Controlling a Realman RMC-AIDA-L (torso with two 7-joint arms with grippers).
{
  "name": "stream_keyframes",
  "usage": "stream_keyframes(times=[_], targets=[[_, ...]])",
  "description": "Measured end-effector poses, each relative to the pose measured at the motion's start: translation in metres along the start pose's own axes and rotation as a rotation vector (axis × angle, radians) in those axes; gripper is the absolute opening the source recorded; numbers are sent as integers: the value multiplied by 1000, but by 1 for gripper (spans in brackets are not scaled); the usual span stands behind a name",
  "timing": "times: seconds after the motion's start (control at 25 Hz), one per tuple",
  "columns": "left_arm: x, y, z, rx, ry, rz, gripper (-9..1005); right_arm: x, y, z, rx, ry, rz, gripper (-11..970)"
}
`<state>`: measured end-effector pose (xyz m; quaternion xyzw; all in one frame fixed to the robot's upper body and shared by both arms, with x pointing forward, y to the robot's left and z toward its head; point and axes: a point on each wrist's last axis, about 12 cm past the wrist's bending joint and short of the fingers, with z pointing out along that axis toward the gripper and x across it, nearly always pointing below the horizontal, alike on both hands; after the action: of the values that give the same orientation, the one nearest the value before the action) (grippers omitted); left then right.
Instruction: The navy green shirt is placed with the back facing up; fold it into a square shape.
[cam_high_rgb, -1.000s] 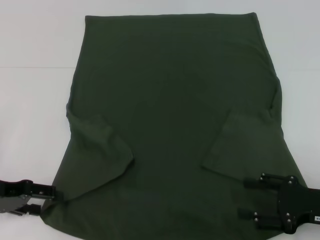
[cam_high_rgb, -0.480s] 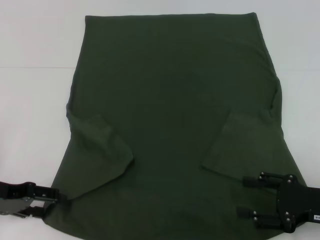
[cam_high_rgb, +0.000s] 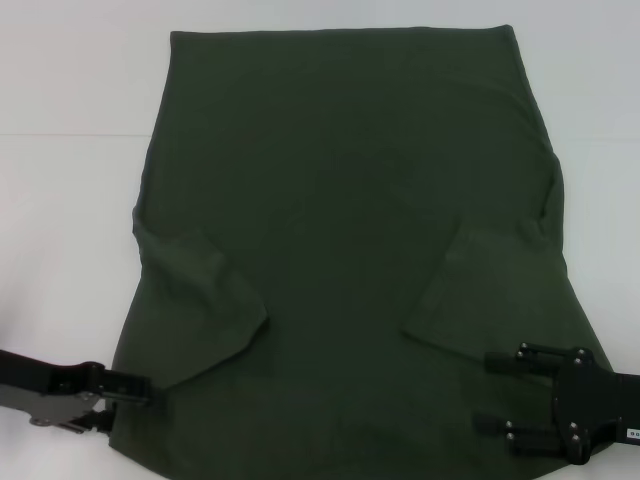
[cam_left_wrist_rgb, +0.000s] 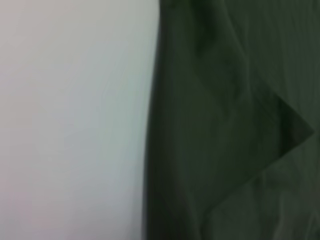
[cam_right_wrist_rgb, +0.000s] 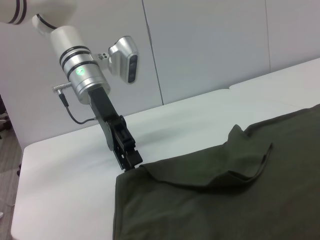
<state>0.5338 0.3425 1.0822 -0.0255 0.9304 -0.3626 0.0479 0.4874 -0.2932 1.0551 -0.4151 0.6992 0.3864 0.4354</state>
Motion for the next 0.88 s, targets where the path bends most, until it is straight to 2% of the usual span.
stream_keyframes(times=[0.32,0.56,0.76,0.88], targets=[[-5,-9,8,-29,43,40,855,0,0,0,1,-1,2,777],[-10,-15,8,-88,58,97,849,0,0,-1,0,-4,5,776],[-11,-16,9,-112,60,103,652,1,1,-4,8,-7,10,776],[-12,-17,10,-112,61,106,587,1,1,-3,7,-8,16,776]])
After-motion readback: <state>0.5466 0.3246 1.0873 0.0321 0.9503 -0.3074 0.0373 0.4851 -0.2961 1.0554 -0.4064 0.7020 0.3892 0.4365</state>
